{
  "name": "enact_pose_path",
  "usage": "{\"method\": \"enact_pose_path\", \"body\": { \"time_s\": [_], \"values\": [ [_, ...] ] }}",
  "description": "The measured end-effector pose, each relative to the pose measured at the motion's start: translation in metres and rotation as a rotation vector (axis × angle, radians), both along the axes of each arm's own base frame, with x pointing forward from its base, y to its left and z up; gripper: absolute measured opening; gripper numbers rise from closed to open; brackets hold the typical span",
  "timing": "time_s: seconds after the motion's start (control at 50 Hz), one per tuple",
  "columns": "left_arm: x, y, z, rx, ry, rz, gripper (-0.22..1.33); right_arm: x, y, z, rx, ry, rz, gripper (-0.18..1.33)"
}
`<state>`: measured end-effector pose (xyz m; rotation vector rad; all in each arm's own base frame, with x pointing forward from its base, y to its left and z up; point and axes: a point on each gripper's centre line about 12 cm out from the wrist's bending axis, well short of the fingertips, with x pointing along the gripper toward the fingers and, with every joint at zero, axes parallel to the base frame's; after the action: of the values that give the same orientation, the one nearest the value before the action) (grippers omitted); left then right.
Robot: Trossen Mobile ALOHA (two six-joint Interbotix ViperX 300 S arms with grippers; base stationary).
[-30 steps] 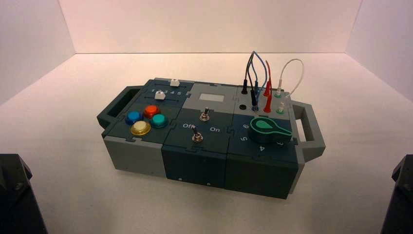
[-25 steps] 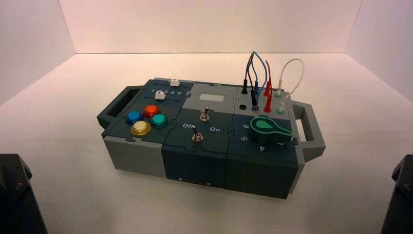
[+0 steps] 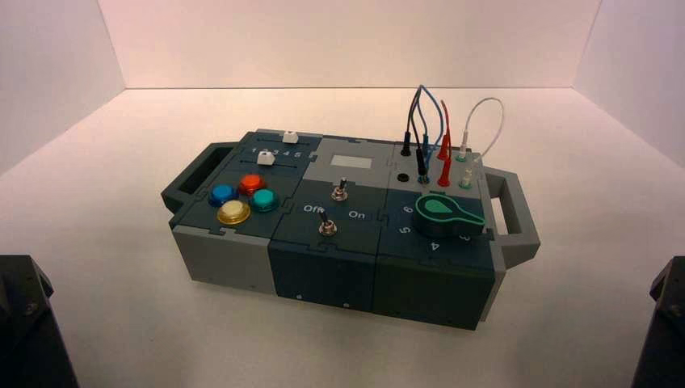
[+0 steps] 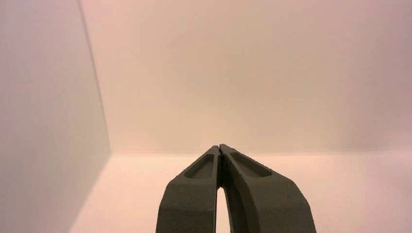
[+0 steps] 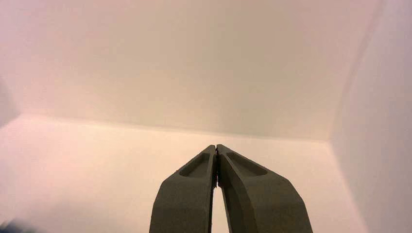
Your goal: Push the red button with the left gripper.
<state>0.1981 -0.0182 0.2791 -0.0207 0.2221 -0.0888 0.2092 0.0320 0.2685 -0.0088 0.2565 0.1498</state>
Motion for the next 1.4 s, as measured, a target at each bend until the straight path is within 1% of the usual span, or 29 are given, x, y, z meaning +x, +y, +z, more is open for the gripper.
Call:
{"method": "enact_pose_path", "body": {
  "time_s": [0.04,0.06,0.08,0.14,0.16,0.2,0.24,0.26,0.38,0.4,0.42,0.44,0.46,0.48,0.5,0.52,0.6,0.64,0.74,0.8,0.92,1.0,1.06,1.12,1.14,1.2,1.3,1.32,1.4],
  "values": [
    [0.001,-0.004,0.001,0.007,0.093,-0.019,-0.16,0.001,0.005,-0.003,-0.01,0.059,0.025,-0.14],
    [0.002,-0.006,0.001,0.01,0.132,-0.03,-0.16,0.001,0.006,-0.004,-0.01,0.067,0.028,-0.14],
    [0.002,-0.007,0.002,0.013,0.157,-0.034,-0.16,0.001,0.009,-0.007,-0.018,0.103,0.04,-0.14],
    [0.002,-0.011,0.002,0.024,0.249,-0.058,-0.16,0.0,0.015,-0.011,-0.026,0.164,0.066,-0.14],
    [0.001,-0.012,0.001,0.027,0.261,-0.063,-0.16,0.0,0.015,-0.011,-0.028,0.171,0.069,-0.14],
    [-0.001,-0.017,-0.001,0.032,0.335,-0.088,-0.16,-0.001,0.021,-0.015,-0.029,0.221,0.094,-0.14],
    [-0.002,-0.02,-0.002,0.035,0.364,-0.1,-0.16,-0.002,0.024,-0.017,-0.027,0.242,0.104,-0.14],
    [-0.004,-0.024,-0.004,0.035,0.41,-0.12,-0.16,-0.003,0.028,-0.019,-0.019,0.275,0.122,-0.14],
    [-0.009,-0.034,-0.011,0.039,0.528,-0.165,-0.16,-0.005,0.043,-0.026,0.006,0.37,0.172,-0.14],
    [-0.011,-0.036,-0.014,0.038,0.561,-0.176,-0.16,-0.006,0.047,-0.028,0.011,0.4,0.187,-0.14],
    [-0.011,-0.037,-0.014,0.038,0.566,-0.179,-0.17,-0.006,0.048,-0.029,0.011,0.407,0.191,-0.14],
    [-0.013,-0.039,-0.017,0.039,0.593,-0.188,-0.16,-0.006,0.053,-0.031,0.018,0.443,0.209,-0.14],
    [-0.014,-0.041,-0.018,0.042,0.608,-0.196,-0.16,-0.006,0.053,-0.031,0.018,0.443,0.209,-0.14],
    [-0.016,-0.044,-0.022,0.049,0.648,-0.212,-0.16,-0.007,0.056,-0.032,0.018,0.458,0.22,-0.14],
    [-0.017,-0.046,-0.024,0.053,0.665,-0.222,-0.16,-0.007,0.063,-0.036,0.016,0.498,0.243,-0.14],
    [-0.017,-0.047,-0.024,0.054,0.668,-0.223,-0.16,-0.007,0.064,-0.036,0.015,0.501,0.247,-0.14],
    [-0.022,-0.057,-0.034,0.076,0.757,-0.273,-0.16,-0.005,0.081,-0.047,0.0,0.594,0.294,-0.14],
    [-0.022,-0.059,-0.036,0.081,0.77,-0.281,-0.16,-0.005,0.084,-0.048,-0.003,0.607,0.302,-0.14],
    [-0.025,-0.074,-0.046,0.108,0.837,-0.34,-0.16,-0.002,0.103,-0.056,-0.034,0.675,0.356,-0.14],
    [-0.025,-0.078,-0.05,0.116,0.857,-0.356,-0.16,0.0,0.11,-0.06,-0.045,0.694,0.371,-0.14],
    [-0.025,-0.091,-0.062,0.149,0.907,-0.397,-0.16,0.003,0.127,-0.07,-0.084,0.755,0.412,-0.14],
    [-0.021,-0.094,-0.065,0.148,0.908,-0.399,-0.16,0.003,0.133,-0.072,-0.098,0.773,0.427,-0.14],
    [-0.018,-0.096,-0.07,0.146,0.905,-0.396,-0.16,0.0,0.143,-0.072,-0.115,0.778,0.461,-0.14],
    [-0.017,-0.096,-0.072,0.145,0.907,-0.395,-0.16,-0.002,0.146,-0.071,-0.12,0.776,0.475,-0.14],
    [-0.016,-0.097,-0.076,0.143,0.913,-0.394,-0.16,-0.004,0.152,-0.07,-0.127,0.771,0.496,-0.14],
    [-0.015,-0.1,-0.084,0.141,0.936,-0.394,-0.16,-0.008,0.159,-0.067,-0.139,0.763,0.527,-0.14],
    [-0.015,-0.104,-0.094,0.138,0.962,-0.397,-0.16,-0.01,0.163,-0.066,-0.148,0.758,0.544,-0.14],
    [-0.015,-0.108,-0.101,0.138,0.981,-0.406,-0.16,-0.01,0.163,-0.066,-0.151,0.756,0.547,-0.14],
    [-0.015,-0.117,-0.111,0.133,0.997,-0.423,-0.16,-0.01,0.163,-0.067,-0.166,0.749,0.554,-0.14]
  ]
}}
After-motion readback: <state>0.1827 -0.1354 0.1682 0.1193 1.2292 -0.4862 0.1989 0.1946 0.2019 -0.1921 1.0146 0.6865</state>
